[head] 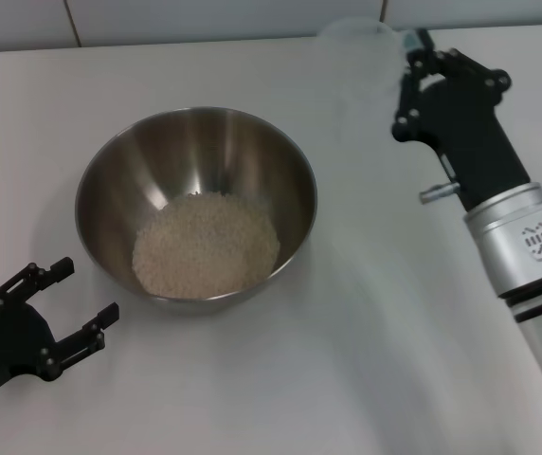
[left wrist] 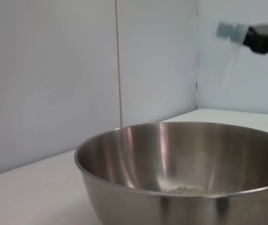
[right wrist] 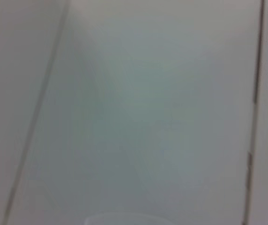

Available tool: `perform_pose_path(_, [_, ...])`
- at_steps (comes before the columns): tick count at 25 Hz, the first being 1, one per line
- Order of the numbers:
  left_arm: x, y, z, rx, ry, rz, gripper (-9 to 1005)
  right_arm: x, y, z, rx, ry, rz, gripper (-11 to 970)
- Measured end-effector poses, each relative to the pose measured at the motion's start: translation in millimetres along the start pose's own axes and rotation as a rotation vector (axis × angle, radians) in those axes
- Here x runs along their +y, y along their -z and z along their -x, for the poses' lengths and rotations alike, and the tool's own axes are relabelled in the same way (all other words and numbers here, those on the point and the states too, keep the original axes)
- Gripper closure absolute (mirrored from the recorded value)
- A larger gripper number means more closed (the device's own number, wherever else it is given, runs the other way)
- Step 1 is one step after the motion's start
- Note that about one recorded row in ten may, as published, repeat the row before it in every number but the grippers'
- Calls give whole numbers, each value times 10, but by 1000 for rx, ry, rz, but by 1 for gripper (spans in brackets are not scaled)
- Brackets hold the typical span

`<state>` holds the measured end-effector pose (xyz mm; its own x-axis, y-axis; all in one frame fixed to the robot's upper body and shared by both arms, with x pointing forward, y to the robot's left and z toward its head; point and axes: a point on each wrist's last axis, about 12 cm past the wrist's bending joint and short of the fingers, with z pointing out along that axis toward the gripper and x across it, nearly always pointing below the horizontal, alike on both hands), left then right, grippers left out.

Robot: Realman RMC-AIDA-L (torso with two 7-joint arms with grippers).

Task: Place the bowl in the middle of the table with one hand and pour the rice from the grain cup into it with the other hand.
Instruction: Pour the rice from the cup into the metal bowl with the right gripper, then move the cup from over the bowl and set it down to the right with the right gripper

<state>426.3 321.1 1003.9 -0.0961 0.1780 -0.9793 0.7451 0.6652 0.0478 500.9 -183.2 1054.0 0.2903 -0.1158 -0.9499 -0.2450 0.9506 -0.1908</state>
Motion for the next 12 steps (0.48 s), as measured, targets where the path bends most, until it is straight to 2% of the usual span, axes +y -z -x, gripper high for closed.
perform_pose_path(6, [-9,-12,2,-3,1,-1,201,-226,48,-290,128,-52,6,947])
perform_pose_path(12, [-12,-19,2,-3,2,-3,201,-256,37,-424,225,-48,40,947])
